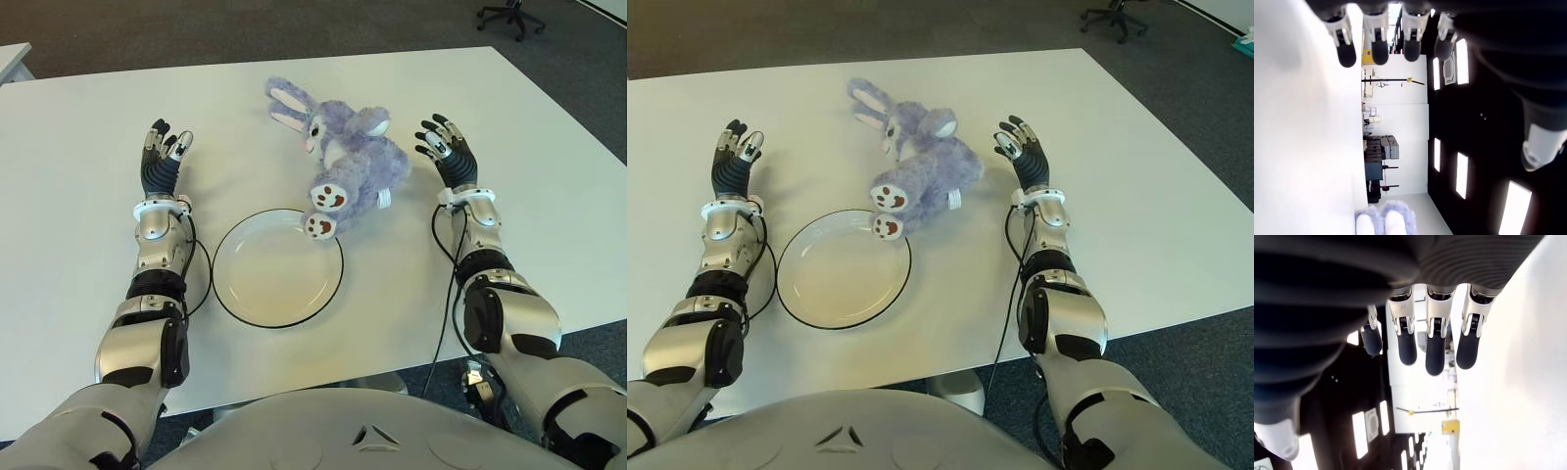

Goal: Put the doll into the plate.

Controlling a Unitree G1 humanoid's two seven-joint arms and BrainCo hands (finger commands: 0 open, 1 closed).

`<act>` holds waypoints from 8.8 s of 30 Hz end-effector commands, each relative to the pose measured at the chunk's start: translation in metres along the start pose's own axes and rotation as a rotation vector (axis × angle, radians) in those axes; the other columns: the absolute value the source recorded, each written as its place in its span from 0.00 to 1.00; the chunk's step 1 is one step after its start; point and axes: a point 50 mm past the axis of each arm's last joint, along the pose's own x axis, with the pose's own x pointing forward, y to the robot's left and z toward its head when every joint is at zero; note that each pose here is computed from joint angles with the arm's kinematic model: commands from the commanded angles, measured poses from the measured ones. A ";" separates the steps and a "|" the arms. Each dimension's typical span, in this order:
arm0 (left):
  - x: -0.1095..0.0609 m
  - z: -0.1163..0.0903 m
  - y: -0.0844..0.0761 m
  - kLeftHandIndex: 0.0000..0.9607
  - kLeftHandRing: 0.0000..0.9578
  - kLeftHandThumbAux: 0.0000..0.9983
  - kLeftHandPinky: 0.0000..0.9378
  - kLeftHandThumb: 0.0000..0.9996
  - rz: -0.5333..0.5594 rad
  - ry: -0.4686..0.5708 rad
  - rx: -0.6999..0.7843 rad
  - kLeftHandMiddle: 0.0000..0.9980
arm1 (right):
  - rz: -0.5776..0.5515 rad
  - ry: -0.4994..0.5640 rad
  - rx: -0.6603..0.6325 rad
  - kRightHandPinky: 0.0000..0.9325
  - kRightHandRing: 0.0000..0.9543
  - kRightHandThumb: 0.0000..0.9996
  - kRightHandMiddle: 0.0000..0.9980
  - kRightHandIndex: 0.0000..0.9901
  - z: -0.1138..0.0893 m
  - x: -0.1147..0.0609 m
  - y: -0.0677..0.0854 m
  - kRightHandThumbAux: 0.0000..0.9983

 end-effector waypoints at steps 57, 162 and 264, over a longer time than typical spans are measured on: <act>-0.032 -0.053 0.011 0.00 0.09 0.54 0.12 0.06 0.008 0.231 0.029 0.06 | 0.276 0.240 0.061 0.00 0.00 0.14 0.00 0.00 -0.074 -0.070 0.016 0.37; -0.031 -0.054 0.013 0.00 0.11 0.54 0.13 0.02 0.024 0.238 0.039 0.08 | 0.429 0.144 -0.229 0.00 0.00 0.28 0.00 0.00 -0.067 -0.074 0.027 0.15; -0.033 -0.054 0.010 0.00 0.11 0.52 0.16 0.03 0.018 0.233 0.036 0.07 | 0.355 0.125 -0.163 0.45 0.26 0.96 0.13 0.14 -0.070 -0.077 0.040 0.40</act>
